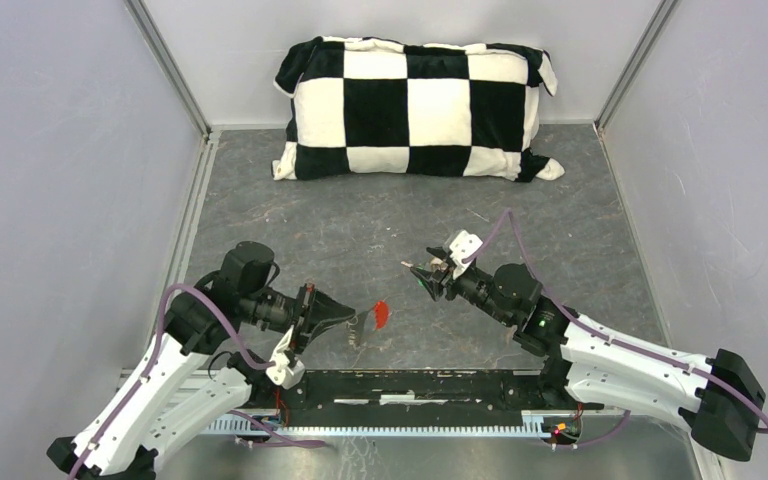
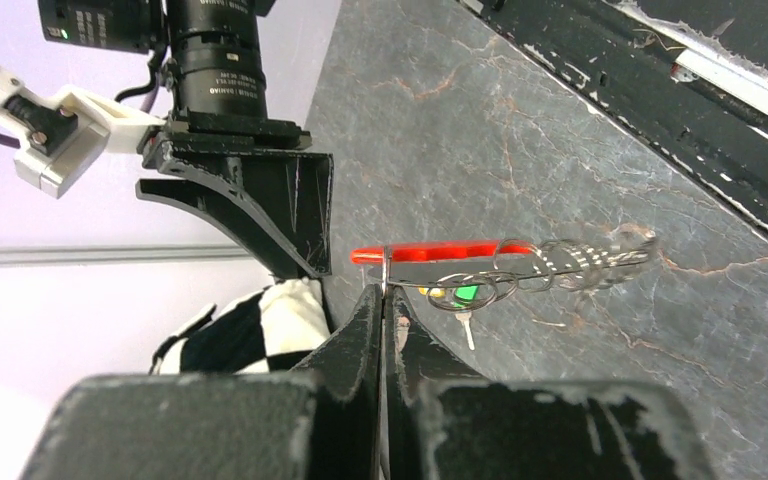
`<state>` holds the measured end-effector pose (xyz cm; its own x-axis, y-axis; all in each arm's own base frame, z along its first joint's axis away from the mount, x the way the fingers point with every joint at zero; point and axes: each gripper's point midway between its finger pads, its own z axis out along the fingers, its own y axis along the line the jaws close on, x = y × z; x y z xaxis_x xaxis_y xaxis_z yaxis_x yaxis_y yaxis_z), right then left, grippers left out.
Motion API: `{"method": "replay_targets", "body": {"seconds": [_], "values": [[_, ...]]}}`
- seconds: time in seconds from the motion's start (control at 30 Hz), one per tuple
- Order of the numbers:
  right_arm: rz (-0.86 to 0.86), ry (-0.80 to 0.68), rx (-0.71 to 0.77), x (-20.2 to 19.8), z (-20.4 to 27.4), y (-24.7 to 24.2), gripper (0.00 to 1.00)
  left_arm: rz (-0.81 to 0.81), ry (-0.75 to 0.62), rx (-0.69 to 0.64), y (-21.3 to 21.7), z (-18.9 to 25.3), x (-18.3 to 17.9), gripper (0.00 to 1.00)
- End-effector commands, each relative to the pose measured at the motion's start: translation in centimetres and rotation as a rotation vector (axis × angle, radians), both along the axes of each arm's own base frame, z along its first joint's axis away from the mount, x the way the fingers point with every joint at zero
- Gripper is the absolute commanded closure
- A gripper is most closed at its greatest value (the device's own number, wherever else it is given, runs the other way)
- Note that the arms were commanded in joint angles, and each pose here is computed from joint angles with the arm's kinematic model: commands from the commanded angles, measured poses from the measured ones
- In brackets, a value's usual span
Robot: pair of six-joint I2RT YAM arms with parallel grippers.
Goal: Put the keys on the keyring
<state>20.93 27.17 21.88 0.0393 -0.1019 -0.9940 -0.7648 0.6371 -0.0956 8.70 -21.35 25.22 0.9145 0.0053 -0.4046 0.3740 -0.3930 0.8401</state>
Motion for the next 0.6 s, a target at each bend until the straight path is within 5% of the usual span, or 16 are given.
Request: {"method": "replay_targets", "body": {"seconds": [0.0,0.2,0.57], "values": [[-0.007,-0.029,0.075,0.3,1.6,0.0,0.42,-0.097,-0.059,-0.073,-0.6,1.4,-1.2,0.98],[0.006,-0.019,0.084,0.4,1.4,0.0,0.41,-0.120,0.059,-0.099,-1.0,2.6,-1.9,0.98],[0.265,-0.198,0.192,-3.9,8.6,1.4,0.40,-0.054,0.551,-0.160,-2.7,6.6,-2.1,0.98]]}}
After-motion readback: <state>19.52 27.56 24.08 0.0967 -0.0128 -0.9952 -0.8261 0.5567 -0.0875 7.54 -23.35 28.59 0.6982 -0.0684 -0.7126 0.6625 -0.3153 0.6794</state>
